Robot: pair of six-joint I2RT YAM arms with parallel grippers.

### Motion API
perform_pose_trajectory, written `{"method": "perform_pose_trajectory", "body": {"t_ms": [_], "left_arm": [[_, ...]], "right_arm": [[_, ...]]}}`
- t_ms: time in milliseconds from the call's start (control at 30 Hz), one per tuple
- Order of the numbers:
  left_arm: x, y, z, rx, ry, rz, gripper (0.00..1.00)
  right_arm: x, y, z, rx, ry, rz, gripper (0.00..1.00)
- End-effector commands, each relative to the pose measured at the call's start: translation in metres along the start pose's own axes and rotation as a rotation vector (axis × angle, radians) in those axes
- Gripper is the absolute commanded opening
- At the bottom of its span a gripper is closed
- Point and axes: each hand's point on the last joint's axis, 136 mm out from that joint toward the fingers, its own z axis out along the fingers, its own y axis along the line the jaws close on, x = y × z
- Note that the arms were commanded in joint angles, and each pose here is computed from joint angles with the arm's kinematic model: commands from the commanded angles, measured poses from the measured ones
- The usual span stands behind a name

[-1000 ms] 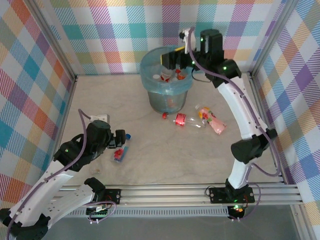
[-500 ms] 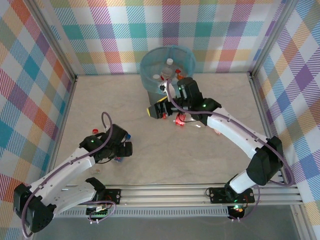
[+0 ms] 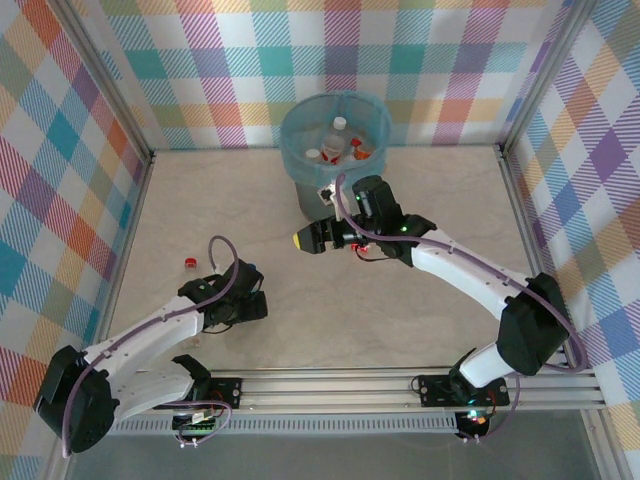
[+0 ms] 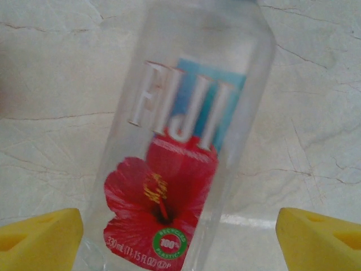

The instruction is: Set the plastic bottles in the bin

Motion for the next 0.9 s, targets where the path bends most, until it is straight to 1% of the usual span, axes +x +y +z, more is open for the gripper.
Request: {"method": "perform_pose_trajectory", "body": {"t_ms": [0, 167, 267, 367, 567, 700, 800, 867], "left_arm": [[0.002, -0.002, 0.011, 0.006, 0.015, -0.015, 0.88], [0.004, -0.005, 0.021, -0.012, 0.053, 0.013, 0.88], [0.002, -0.006, 0.025, -0.023, 0.053, 0.023, 0.85], [0.001, -0.009, 0.028, -0.016, 0.051, 0.029, 0.75], [0.000, -0.010, 0.029, -0.027, 0.066, 0.044, 0.62], [-0.009, -0.007, 0.016, -0.026, 0.019, 0.041, 0.55], [-0.023, -0.009, -0.004, 0.002, -0.052, 0.050, 0.53], [-0.034, -0.012, -0.021, 0.045, -0.114, 0.065, 0.53]], "right_arm": [[-0.002, 0.011, 0.005, -0.062, -0.007, 0.005, 0.84], [-0.003, 0.011, 0.008, -0.068, -0.004, 0.006, 0.83], [-0.001, 0.011, 0.010, -0.072, 0.005, 0.010, 0.83], [0.002, 0.009, 0.011, -0.070, 0.013, 0.011, 0.82], [0.000, 0.010, 0.010, -0.061, 0.015, 0.003, 0.82], [-0.010, 0.014, 0.003, -0.039, 0.009, -0.036, 0.82], [-0.020, 0.021, -0.006, -0.020, -0.009, -0.085, 0.82], [-0.027, 0.025, -0.012, -0.007, -0.025, -0.120, 0.83]]}}
